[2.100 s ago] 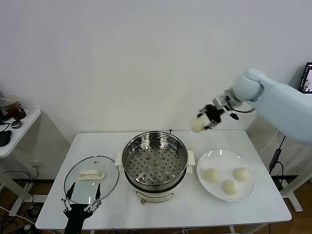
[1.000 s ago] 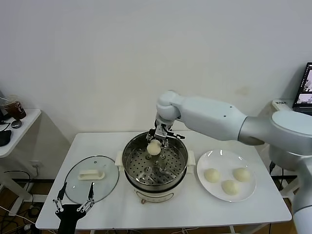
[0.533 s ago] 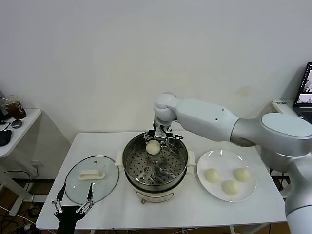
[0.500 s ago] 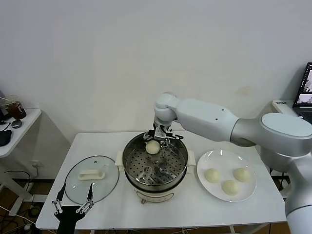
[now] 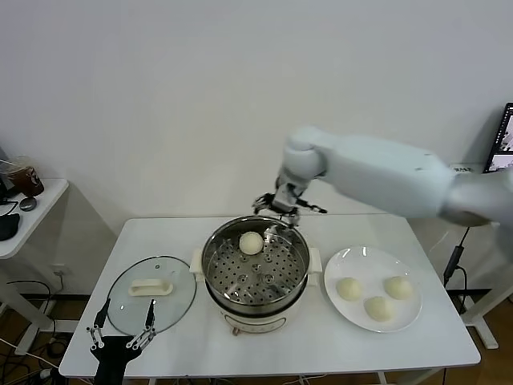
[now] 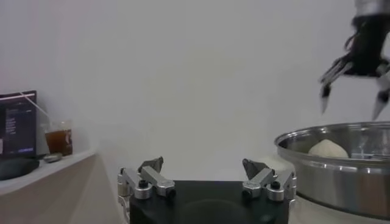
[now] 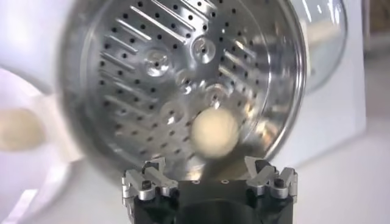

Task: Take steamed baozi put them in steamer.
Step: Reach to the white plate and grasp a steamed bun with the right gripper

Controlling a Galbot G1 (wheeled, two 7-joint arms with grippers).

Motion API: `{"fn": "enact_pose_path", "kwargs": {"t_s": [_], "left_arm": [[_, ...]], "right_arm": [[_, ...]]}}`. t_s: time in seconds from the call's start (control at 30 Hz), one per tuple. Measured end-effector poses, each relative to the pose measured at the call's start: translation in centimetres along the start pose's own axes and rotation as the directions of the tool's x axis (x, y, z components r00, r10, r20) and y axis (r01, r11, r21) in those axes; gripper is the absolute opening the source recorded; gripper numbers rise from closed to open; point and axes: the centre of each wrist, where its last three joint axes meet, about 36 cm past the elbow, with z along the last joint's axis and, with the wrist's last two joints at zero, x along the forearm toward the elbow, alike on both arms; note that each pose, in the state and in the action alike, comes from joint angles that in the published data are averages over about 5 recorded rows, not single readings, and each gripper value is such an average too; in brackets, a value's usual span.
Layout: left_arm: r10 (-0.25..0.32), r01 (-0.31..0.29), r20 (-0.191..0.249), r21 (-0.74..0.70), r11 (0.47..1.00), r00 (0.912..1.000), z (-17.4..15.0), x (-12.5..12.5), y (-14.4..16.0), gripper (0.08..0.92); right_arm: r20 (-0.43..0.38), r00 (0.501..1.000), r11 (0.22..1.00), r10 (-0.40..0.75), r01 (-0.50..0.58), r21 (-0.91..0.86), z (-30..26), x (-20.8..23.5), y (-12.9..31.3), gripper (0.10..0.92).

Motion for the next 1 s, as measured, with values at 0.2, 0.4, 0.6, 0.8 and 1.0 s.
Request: {"fn": "enact_pose_path", "kwargs": {"t_s": [0.2,0.4,0.6,0.8,1.0], "left_arm": [[0.01,-0.01,-0.002,-0.006,1.0,0.9999,0.3,0.1,-0.1,0.823],[0.015,-0.015,-0.003,-0.015,1.0,0.9999,0.5,0.4,0.0,0.823],[0.014,-0.014,-0.001,-0.016,1.0,0.9999,0.4,0.5,-0.1,0.823],[0.01,-0.01,-0.008,-0.019,1.0,0.9999,0.5,0.8,-0.1,0.823],[-0.001,0.0,-0.015,-0.023,1.0,0.9999,0.7,1.1,0.1,0.823]], "right_arm": [[-0.047,0.998,0.955,-0.035,0.019,-0.295,2.6,0.7,8.1,0.823],[-0.028,0.997,0.87,-0.07,0.048,-0.491,3.8,-1.7,15.3,0.823],[-0.002,0.996,0.807,-0.093,0.074,-0.586,3.8,-5.2,20.0,0.823],[0.0,0.994,0.771,-0.109,0.085,-0.631,4.1,-8.3,22.3,0.823],[-0.002,0.992,0.766,-0.122,0.093,-0.636,4.7,-10.9,22.6,0.823]]}}
